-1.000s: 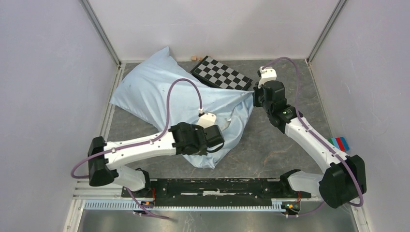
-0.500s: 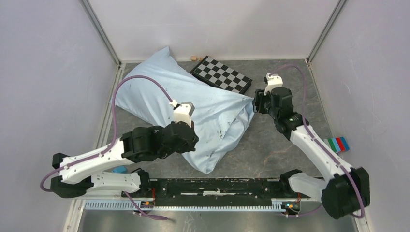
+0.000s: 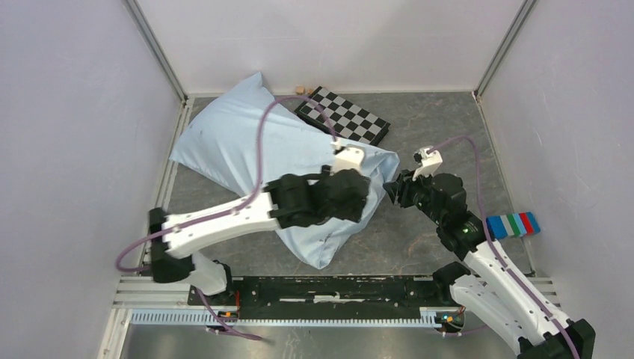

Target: Put the pillow into the pillowcase

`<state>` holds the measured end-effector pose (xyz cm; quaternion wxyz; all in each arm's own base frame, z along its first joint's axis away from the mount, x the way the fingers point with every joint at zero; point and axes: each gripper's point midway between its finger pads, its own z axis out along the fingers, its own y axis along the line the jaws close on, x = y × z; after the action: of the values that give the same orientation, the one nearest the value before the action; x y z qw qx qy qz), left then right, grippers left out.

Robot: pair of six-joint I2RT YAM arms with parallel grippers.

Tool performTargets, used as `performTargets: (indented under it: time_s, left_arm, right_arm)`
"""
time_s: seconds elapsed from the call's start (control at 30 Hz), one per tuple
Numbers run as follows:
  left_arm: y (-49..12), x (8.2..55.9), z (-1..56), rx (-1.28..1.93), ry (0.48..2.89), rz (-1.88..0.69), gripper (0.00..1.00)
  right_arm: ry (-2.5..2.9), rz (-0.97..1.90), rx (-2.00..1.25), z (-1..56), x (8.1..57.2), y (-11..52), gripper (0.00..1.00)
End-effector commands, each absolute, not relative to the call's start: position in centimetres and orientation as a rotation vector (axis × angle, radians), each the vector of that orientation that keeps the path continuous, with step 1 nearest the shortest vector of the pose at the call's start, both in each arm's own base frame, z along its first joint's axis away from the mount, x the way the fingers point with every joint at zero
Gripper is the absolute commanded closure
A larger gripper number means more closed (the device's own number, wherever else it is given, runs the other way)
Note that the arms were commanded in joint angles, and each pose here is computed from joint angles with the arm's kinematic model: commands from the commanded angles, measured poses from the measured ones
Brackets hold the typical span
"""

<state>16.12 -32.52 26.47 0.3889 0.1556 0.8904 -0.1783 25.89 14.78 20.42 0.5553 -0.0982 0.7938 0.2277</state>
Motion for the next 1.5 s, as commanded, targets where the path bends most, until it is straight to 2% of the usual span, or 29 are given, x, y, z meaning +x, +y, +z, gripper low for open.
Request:
performTargets:
  time_s: [0.0,0.17,0.43,0.53,0.6,0.67,0.73,0.87,0.93,1.1,1.23,1.47]
  left_arm:
    - [-34.8,18.3,23.5,0.562,2.269,-0.179,0.27]
    - [-34.6,21.6,20.3,0.594,2.212,0.173,0.20]
    - [-32.9,25.8,17.0,0.546,2.157,0.442,0.24]
    - [-32.8,26.7,16.9,0.539,2.134,0.463,0.36]
    - [-32.6,27.1,17.2,0.523,2.137,0.458,0.60]
    - [-32.5,27.3,17.9,0.518,2.128,0.451,0.75]
    - [-32.5,27.1,18.7,0.512,2.132,0.420,0.85]
    - [-32.5,26.5,20.3,0.493,2.147,0.327,0.94]
    - [-32.8,26.2,20.9,0.491,2.156,0.276,0.95]
    - [-33.5,25.5,22.9,0.481,2.177,0.150,0.96]
    - [-33.6,25.0,24.8,0.470,2.177,0.072,0.96]
    - [-33.8,24.4,26.6,0.474,2.182,-0.017,0.96]
  right_arm:
    - [1.933,0.471,-0.074,18.5,25.7,12.8,0.56]
    - [1.901,0.428,0.047,18.1,24.7,10.7,0.56]
    - [1.881,0.514,0.038,17.9,23.7,11.5,0.56]
    - [1.864,0.577,-0.013,18.3,23.5,12.6,0.56]
    - [1.866,0.644,-0.059,18.4,23.2,13.9,0.56]
    - [1.867,0.703,-0.087,18.6,22.9,14.9,0.57]
    - [1.854,0.747,-0.096,19.1,22.7,15.6,0.56]
    - [1.840,0.835,-0.107,19.9,22.3,17.2,0.56]
    - [1.843,0.868,-0.107,19.9,22.2,18.2,0.53]
    - [1.881,0.806,-0.098,19.3,22.8,19.5,0.36]
    - [1.903,0.685,-0.046,18.6,24.3,18.5,0.32]
    - [1.897,0.653,-0.004,18.7,25.4,18.5,0.25]
